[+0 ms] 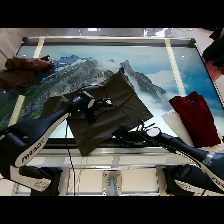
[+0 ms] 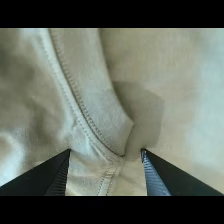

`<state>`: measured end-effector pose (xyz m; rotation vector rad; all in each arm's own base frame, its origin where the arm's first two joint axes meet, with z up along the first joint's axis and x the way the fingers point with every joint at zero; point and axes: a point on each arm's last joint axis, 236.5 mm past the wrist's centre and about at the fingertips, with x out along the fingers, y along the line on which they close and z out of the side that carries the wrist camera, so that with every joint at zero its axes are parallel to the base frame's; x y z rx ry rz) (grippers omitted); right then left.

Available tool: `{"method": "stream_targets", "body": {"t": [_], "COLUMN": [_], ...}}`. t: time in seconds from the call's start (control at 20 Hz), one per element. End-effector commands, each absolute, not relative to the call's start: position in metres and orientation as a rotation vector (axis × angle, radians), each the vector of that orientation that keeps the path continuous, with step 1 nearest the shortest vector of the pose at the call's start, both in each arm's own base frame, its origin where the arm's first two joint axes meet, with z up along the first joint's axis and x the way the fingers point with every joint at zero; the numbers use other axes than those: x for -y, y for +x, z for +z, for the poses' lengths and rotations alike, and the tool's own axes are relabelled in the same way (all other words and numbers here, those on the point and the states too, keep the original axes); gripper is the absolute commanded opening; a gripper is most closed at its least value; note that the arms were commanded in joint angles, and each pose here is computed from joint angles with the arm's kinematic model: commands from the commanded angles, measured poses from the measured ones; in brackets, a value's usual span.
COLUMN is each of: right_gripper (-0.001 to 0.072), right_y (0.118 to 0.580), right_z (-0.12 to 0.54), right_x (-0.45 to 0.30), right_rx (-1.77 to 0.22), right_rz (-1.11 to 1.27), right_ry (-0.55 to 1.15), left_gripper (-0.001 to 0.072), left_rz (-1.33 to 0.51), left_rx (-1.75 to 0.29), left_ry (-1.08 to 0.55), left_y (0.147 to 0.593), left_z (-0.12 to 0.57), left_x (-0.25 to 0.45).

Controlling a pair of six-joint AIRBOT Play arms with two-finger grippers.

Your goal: Fold the shirts.

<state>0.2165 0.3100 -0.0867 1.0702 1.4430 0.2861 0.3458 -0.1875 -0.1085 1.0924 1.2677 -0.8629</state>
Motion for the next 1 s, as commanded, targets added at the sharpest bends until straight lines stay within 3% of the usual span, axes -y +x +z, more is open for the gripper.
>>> {"method": "stream_targets", "body": {"t": [0.0, 0.1, 0.15, 0.2, 0.25, 0.3, 0.55, 0.6, 0.7, 0.75, 0.8, 0.9, 0.95], "right_gripper": [0.0441, 0.0441, 0.0402, 0.0276, 0.0169, 0.0138, 0.012, 0.0021, 0.0012, 0.0012, 0.0011, 0.0018, 0.0142], "right_y": [0.235, 0.238, 0.238, 0.238, 0.239, 0.24, 0.247, 0.25, 0.257, 0.262, 0.262, 0.259, 0.257], "right_z": [-0.096, -0.101, -0.104, -0.105, -0.106, -0.106, -0.108, -0.108, -0.11, -0.111, -0.112, -0.111, -0.111], "right_x": [-0.335, -0.342, -0.343, -0.343, -0.343, -0.342, -0.339, -0.338, -0.333, -0.331, -0.33, -0.332, -0.333], "right_rx": [-1.442, -1.464, -1.473, -1.475, -1.472, -1.468, -1.437, -1.427, -1.394, -1.376, -1.373, -1.388, -1.395], "right_rz": [0.31, 0.312, 0.308, 0.304, 0.301, 0.298, 0.281, 0.275, 0.251, 0.238, 0.236, 0.248, 0.255], "right_ry": [1.02, 1.019, 1.019, 1.02, 1.02, 1.019, 1.015, 1.013, 1.009, 1.008, 1.007, 1.007, 1.0], "left_gripper": [0.0476, 0.0466, 0.0436, 0.0259, 0.0144, 0.0113, 0.0113, 0.0113, 0.0105, 0.0034, 0.0015, 0.0015, 0.0015], "left_rz": [-0.87, -0.875, -0.876, -0.877, -0.877, -0.876, -0.874, -0.873, -0.87, -0.869, -0.866, -0.861, -0.859], "left_rx": [-1.279, -1.298, -1.301, -1.304, -1.299, -1.294, -1.286, -1.287, -1.291, -1.291, -1.285, -1.265, -1.257], "left_ry": [1.094, 1.096, 1.096, 1.095, 1.094, 1.093, 1.091, 1.091, 1.091, 1.09, 1.089, 1.085, 1.083], "left_y": [0.346, 0.344, 0.344, 0.344, 0.345, 0.345, 0.346, 0.345, 0.343, 0.342, 0.342, 0.344, 0.344], "left_z": [-0.121, -0.129, -0.132, -0.133, -0.133, -0.132, -0.128, -0.125, -0.119, -0.115, -0.11, -0.101, -0.097], "left_x": [0.189, 0.187, 0.187, 0.188, 0.188, 0.189, 0.189, 0.189, 0.187, 0.186, 0.186, 0.187, 0.188]}}
